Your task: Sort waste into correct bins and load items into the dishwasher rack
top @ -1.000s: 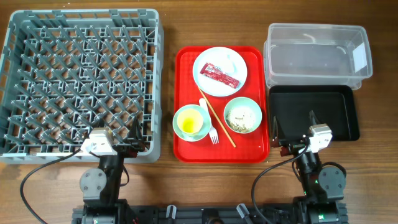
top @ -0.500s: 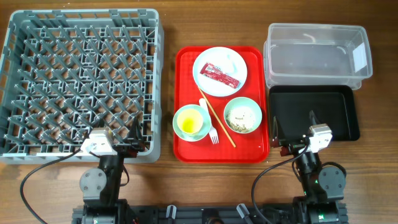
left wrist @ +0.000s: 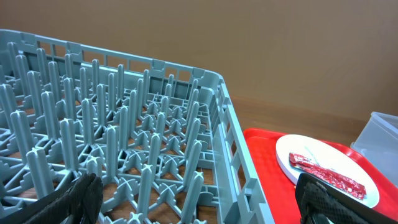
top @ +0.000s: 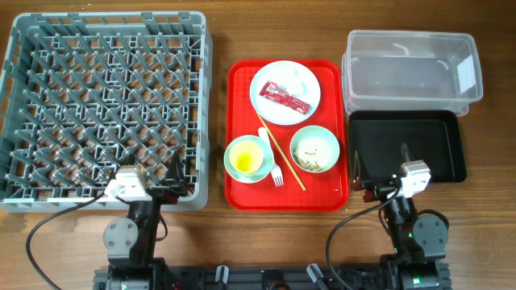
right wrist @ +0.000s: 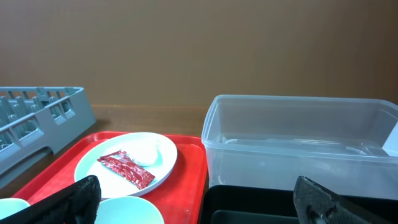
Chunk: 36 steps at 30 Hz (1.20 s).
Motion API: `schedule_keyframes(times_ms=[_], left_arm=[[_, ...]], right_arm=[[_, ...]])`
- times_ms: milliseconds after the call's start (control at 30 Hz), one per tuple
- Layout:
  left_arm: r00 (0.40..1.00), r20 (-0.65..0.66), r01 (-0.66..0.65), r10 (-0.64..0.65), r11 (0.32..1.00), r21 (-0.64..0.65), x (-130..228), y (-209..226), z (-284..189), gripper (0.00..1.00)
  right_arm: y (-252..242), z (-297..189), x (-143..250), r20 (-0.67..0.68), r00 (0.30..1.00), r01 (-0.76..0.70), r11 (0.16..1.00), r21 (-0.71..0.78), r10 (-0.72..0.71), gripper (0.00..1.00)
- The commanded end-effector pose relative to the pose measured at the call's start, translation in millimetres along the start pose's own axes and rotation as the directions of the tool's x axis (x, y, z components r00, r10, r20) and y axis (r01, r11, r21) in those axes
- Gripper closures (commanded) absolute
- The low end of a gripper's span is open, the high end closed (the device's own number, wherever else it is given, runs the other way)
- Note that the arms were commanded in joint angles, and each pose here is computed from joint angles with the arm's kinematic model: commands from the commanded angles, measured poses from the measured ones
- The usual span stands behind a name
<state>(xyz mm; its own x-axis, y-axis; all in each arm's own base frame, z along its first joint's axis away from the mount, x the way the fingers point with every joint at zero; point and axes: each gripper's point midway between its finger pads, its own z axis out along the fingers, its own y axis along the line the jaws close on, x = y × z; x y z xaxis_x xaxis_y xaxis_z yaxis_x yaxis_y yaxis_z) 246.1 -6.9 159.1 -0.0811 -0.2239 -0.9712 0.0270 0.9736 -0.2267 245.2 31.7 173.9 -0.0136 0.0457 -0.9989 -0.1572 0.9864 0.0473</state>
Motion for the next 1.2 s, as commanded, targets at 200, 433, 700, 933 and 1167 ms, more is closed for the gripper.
schedule_keyframes(times_ms=[200, 433, 700, 933, 1167], left_arm=[[1.0, 0.002, -0.019, 0.019, 1.0, -0.006, 1, 2, 0, 0.0], [1.0, -0.002, -0.007, 0.007, 1.0, 0.015, 2, -2, 0, 0.0], [0.999, -0.012, 0.039, -0.038, 0.999, 0.012, -19, -7, -4, 0.0], [0.968, -0.246, 0.038, -0.049, 0.998, -0.05, -17, -6, 5, 0.0], [0.869, -0.488, 0.033, -0.088, 0.992, -0.12, -33, -8, 29, 0.0]], right_arm=[[4, 0, 0, 0.004, 1.0, 0.017, 1.0, -0.02, -0.017, 0.0], [4, 0, -2, 0.007, 1.0, 0.006, 1.0, -0.019, -0.006, 0.0], [4, -5, -33, 0.024, 0.999, -0.033, 0.999, -0.015, 0.033, 0.0], [6, 9, -59, -0.124, 0.991, -0.044, 0.999, -0.009, 0.042, 0.0], [19, 66, -104, -0.368, 0.93, -0.05, 0.994, -0.095, 0.012, 0.0]])
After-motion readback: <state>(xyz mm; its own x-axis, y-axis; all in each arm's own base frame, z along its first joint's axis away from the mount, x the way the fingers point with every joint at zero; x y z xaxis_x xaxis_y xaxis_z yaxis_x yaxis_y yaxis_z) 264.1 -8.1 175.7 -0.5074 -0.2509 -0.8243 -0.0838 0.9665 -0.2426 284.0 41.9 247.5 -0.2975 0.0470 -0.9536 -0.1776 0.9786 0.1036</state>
